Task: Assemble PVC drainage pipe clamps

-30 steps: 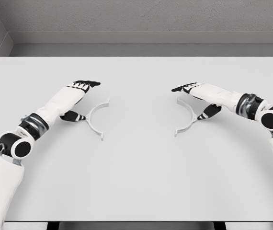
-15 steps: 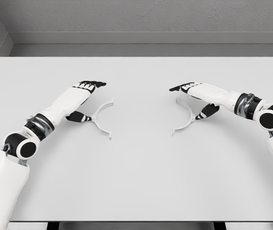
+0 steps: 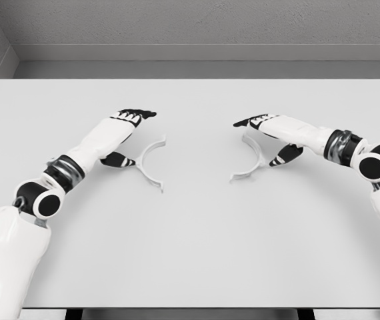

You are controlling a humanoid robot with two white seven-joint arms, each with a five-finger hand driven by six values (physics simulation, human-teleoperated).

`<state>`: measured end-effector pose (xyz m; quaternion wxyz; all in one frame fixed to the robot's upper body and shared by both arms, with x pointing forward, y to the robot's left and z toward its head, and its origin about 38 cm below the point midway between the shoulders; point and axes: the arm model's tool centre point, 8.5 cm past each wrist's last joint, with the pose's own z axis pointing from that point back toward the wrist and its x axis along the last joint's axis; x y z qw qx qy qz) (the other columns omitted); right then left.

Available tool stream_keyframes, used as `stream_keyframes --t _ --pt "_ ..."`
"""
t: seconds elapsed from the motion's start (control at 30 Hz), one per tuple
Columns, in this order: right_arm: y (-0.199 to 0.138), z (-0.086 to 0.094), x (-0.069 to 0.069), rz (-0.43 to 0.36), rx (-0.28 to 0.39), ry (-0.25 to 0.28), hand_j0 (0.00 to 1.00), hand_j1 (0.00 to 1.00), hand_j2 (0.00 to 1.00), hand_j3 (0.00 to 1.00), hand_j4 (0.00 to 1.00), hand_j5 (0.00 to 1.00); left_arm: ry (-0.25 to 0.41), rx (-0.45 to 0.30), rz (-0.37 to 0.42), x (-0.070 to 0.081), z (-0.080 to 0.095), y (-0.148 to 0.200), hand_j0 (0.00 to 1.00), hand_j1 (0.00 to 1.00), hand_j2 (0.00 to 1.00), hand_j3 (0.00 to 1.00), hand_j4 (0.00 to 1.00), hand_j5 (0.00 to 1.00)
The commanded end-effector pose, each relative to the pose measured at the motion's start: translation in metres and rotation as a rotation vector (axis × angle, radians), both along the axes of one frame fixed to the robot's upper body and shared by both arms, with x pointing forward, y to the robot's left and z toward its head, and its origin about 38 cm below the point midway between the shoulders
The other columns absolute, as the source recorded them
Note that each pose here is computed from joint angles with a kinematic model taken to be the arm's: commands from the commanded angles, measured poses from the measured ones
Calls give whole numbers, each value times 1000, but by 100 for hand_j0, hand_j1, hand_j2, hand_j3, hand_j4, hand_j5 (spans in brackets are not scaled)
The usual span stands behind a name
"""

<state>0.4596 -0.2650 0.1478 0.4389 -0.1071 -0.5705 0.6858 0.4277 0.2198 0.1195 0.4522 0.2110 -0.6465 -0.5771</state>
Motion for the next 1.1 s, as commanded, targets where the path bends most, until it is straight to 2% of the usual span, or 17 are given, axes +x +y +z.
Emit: stream_keyframes --t 0.0,0.23,1.07 --pt "1 0 0 1 9 2 100 100 100 100 100 100 -1 -3 0 0 0 -2 100 100 100 100 100 100" --pt "1 1 0 -1 9 1 100 100 100 100 100 100 -8 -15 -9 0 1 -15 100 100 100 100 100 100" --pt "12 -2 0 13 25 3 100 100 100 100 100 100 -28 -28 -33 -5 6 -28 100 100 100 100 100 100"
